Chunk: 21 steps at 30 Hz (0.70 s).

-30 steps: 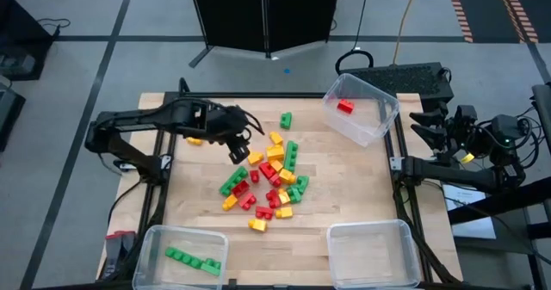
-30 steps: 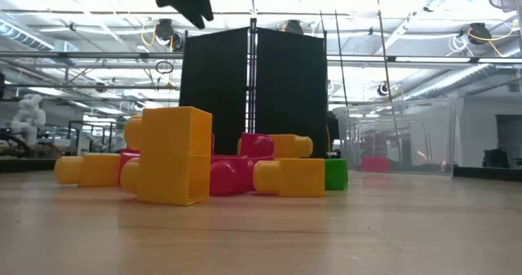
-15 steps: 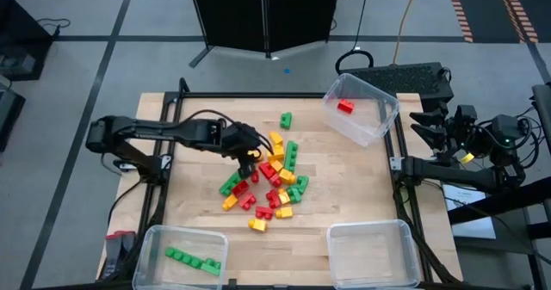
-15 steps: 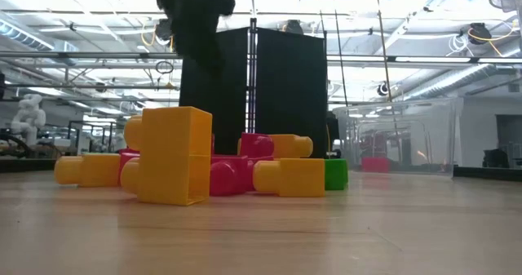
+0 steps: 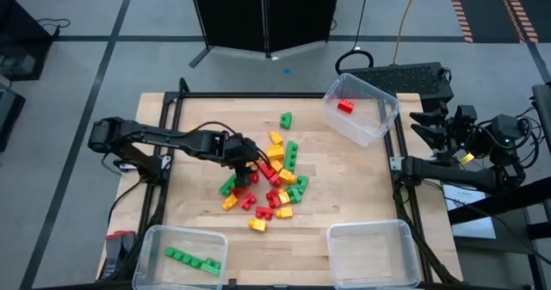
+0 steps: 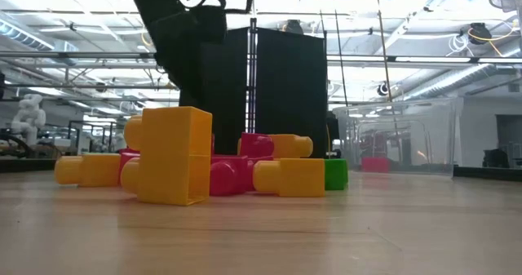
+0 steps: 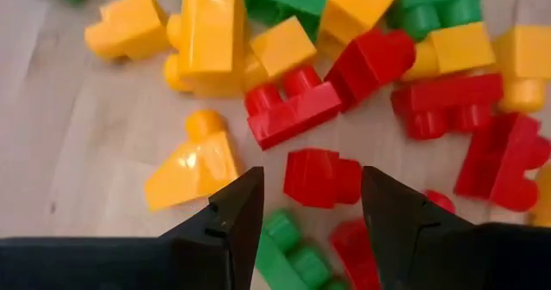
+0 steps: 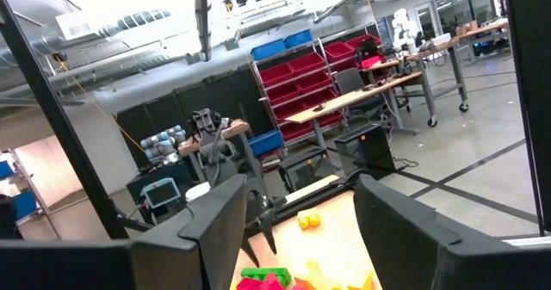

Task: Sort blocks
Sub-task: Put the red game piece into the top transparent bin

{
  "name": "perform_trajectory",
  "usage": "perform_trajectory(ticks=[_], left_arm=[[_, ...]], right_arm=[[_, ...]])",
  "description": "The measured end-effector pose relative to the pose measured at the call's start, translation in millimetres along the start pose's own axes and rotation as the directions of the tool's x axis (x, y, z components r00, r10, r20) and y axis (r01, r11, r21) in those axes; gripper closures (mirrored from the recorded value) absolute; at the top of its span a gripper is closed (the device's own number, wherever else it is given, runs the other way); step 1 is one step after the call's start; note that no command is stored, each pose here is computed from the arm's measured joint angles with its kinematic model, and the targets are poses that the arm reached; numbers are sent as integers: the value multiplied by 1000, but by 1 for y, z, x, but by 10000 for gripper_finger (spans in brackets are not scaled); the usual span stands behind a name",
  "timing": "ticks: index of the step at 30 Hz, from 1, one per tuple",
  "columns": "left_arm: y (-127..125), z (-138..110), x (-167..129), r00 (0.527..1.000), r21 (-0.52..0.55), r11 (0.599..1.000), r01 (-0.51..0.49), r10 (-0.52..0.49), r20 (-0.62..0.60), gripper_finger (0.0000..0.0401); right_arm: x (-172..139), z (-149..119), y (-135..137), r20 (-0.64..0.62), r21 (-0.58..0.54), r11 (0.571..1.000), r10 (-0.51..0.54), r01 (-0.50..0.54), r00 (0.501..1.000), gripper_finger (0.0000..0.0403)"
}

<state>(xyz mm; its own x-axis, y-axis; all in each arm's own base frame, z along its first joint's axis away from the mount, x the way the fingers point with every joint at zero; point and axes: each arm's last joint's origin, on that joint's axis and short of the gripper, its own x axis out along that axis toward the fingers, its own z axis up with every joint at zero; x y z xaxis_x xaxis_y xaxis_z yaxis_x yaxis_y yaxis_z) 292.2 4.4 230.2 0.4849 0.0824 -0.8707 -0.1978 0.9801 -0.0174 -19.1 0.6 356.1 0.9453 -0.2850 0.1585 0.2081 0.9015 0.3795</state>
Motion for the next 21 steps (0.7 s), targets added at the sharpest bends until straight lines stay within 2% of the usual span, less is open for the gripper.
perform_trajectory(ticks=[8,14,21], left_arm=[[-12,-8,13,998,12,1000,4,-5,60,241],[-15,-19,33,1000,21,1000,-1,1,26,241],[-18,-20,64,1000,25,1000,-11,11,2,241]], right_arm=[[0,-1,0,-9,-1,1000,-4,4,1000,195],[0,-1,0,-7,2,1000,-4,4,1000,195],[0,-1,0,-7,4,1000,-4,4,1000,195]])
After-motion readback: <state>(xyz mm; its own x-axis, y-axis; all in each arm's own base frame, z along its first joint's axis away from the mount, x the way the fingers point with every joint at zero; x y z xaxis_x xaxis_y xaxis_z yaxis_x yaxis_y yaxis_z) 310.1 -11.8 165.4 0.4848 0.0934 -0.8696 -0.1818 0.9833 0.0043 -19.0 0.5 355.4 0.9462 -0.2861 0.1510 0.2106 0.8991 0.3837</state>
